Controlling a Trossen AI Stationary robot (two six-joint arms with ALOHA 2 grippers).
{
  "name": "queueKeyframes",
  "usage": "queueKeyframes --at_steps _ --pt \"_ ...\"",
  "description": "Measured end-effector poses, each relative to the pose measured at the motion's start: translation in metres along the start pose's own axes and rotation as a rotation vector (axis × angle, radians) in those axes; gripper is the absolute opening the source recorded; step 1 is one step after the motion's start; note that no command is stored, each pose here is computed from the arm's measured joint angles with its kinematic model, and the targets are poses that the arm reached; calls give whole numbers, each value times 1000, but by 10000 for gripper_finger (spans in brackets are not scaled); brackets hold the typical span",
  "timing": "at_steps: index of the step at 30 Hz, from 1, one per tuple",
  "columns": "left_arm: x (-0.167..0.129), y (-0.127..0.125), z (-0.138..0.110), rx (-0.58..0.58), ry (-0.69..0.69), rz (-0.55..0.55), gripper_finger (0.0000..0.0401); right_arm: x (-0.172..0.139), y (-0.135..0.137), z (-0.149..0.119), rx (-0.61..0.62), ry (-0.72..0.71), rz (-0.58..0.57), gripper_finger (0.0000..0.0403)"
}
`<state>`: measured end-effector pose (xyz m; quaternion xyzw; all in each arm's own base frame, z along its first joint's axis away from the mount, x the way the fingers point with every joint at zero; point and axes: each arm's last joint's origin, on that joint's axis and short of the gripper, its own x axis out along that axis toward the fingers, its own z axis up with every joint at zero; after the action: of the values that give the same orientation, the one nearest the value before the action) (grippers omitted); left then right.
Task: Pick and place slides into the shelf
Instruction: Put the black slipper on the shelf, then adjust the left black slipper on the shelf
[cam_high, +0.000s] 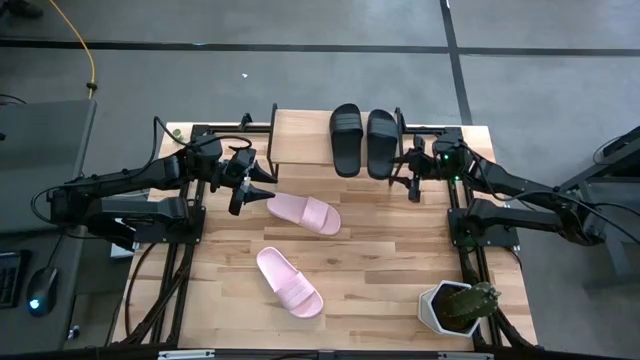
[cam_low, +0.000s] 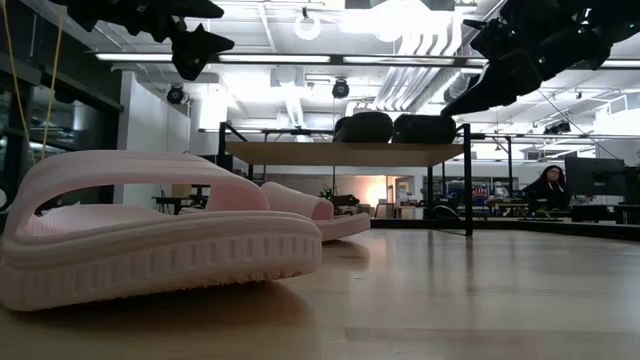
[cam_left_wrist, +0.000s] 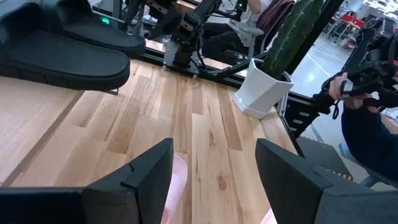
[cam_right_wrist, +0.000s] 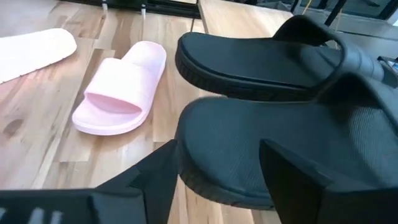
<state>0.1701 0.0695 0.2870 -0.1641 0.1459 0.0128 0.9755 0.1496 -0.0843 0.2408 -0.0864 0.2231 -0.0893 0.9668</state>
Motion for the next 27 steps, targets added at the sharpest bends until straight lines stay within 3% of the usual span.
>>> queueKeyframes --at_steps 6,14,27 --pt "0 0 0 0 0 0 216 0 0 -1 -3 10 -11 246" --pt "0 0 0 1 -1 0 216 0 -3 3 -34 -14 -70 248" --pt "0 0 1 6 -7 -1 216 -4 -10 26 -64 -241 -152 248"
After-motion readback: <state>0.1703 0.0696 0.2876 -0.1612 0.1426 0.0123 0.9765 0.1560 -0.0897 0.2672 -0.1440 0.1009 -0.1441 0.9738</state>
